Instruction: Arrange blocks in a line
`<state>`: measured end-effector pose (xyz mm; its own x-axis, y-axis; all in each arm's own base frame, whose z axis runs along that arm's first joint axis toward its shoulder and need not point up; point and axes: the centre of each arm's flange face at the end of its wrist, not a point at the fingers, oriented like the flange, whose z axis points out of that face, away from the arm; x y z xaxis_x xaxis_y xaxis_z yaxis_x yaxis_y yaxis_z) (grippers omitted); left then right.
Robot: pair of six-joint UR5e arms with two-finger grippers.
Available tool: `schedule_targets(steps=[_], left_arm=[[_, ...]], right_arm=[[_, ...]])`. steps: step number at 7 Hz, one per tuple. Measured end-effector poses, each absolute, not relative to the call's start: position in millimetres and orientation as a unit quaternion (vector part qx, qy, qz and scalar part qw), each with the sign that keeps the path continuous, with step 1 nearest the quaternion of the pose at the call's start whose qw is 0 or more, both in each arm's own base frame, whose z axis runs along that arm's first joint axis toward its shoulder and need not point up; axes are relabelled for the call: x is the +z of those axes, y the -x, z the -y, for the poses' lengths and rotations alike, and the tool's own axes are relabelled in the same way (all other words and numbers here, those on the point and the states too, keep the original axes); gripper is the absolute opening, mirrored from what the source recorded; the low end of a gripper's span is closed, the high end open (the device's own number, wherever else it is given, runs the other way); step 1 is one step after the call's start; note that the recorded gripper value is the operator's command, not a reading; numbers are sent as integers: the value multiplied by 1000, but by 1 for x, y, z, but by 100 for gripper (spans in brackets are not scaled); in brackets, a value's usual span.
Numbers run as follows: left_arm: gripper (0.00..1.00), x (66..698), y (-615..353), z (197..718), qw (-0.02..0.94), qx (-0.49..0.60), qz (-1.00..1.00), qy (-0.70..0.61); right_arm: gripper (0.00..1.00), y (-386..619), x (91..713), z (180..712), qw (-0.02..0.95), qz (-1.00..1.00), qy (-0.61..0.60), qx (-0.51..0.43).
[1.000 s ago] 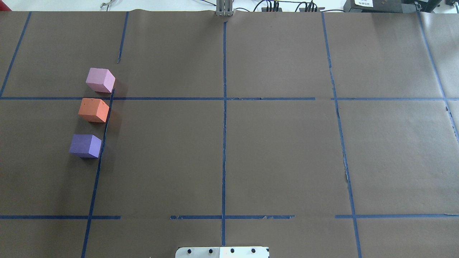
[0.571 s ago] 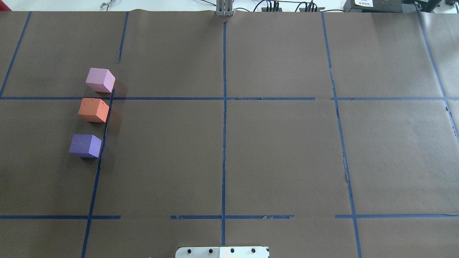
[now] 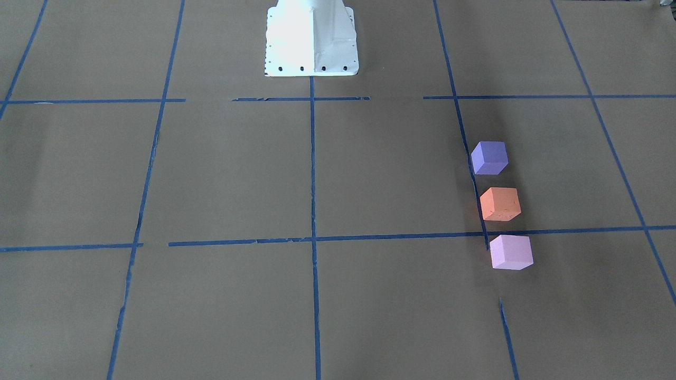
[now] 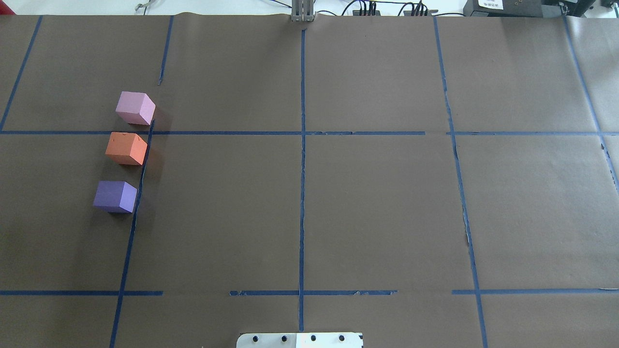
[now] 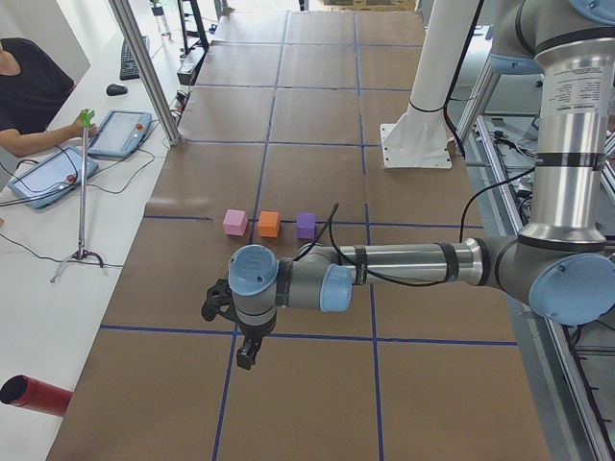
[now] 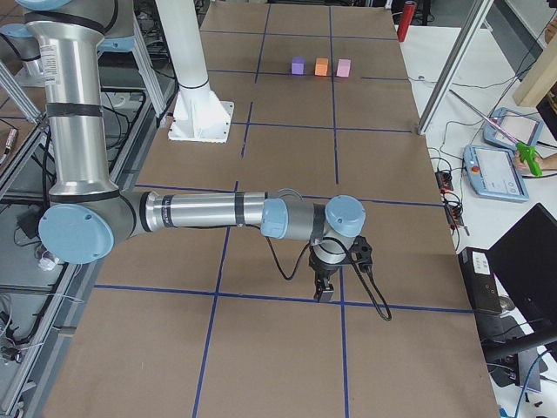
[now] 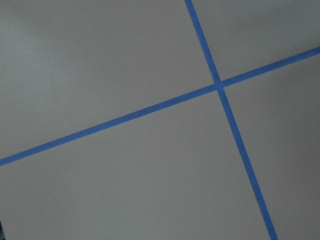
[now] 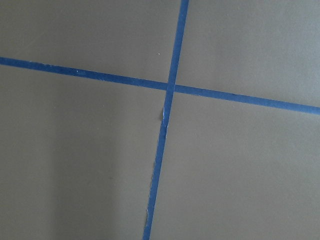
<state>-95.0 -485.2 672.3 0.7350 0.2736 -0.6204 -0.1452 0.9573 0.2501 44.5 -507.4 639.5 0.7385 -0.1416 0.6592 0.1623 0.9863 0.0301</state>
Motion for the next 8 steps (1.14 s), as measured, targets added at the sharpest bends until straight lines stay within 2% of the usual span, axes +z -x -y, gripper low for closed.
schedule_targets(steps=[8], left_arm=[[100,686,93,484,930,75,-360,-16]], right_arm=[[100,-44,639,507,932,352,14,-81]])
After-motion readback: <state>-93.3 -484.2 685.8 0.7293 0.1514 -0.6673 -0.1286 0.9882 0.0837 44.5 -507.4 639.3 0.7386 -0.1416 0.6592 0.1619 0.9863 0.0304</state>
